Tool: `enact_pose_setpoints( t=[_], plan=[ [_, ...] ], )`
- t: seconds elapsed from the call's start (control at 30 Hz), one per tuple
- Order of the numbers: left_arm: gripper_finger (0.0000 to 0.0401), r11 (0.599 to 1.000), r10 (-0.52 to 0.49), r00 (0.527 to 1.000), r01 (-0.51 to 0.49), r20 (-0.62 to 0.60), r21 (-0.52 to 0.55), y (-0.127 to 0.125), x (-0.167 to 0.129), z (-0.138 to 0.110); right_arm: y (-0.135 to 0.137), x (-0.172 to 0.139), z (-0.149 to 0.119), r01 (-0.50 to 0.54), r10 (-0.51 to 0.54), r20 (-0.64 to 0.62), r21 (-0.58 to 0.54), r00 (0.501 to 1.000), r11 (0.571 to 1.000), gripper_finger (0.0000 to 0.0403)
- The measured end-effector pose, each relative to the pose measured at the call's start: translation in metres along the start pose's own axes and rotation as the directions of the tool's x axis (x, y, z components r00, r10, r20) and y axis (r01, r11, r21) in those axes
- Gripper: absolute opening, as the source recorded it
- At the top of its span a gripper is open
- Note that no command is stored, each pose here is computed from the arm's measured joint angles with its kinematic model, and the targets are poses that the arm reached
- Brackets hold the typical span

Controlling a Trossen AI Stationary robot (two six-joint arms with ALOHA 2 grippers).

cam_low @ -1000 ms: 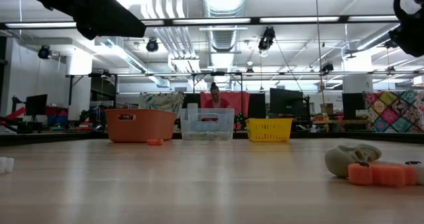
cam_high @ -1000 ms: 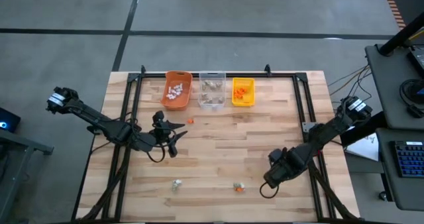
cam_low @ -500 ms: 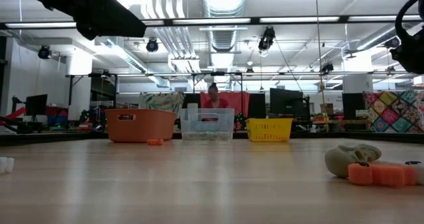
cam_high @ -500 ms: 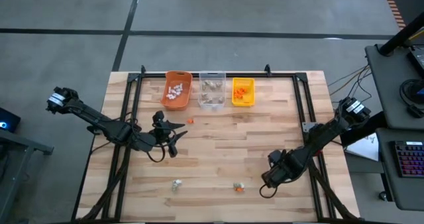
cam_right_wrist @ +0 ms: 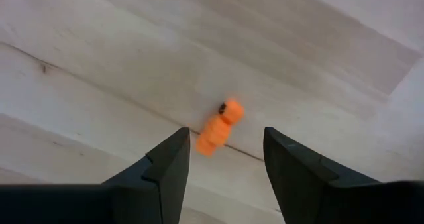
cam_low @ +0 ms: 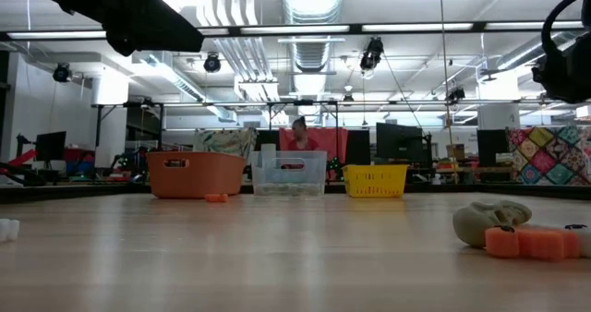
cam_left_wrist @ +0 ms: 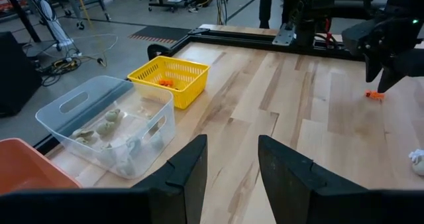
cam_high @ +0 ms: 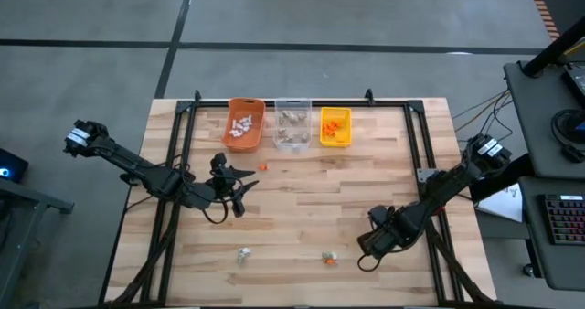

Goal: Sort Halloween decoration
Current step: Put the orange skeleton toy into the yellow bin

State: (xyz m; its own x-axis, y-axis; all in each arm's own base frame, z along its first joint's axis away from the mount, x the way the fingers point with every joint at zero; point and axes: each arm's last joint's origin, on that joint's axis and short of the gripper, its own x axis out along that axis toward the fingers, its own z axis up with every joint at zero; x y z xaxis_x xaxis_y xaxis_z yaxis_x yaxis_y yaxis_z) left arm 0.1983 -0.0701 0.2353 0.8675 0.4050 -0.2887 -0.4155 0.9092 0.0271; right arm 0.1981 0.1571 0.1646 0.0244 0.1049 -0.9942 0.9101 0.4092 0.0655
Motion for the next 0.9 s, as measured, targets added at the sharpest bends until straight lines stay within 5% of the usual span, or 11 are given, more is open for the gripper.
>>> enact_pose_setpoints(
  t=[0.33, 0.9],
  plan=[
    [0.0118, 1.0, 0.0, 1.0, 0.0, 0.0, -0.002, 0.0, 0.0, 0.0, 0.008, 0.026, -0.002, 0.016, -0.016, -0.007, -0.012, 1.0, 1.0, 0.0169],
    [0.0118, 1.0, 0.0, 1.0, 0.0, 0.0, -0.008, 0.0, 0.0, 0.0, 0.011, 0.027, -0.003, -0.004, 0.004, -0.009, -0.053, 1.0, 0.999, 0.0028]
  ],
)
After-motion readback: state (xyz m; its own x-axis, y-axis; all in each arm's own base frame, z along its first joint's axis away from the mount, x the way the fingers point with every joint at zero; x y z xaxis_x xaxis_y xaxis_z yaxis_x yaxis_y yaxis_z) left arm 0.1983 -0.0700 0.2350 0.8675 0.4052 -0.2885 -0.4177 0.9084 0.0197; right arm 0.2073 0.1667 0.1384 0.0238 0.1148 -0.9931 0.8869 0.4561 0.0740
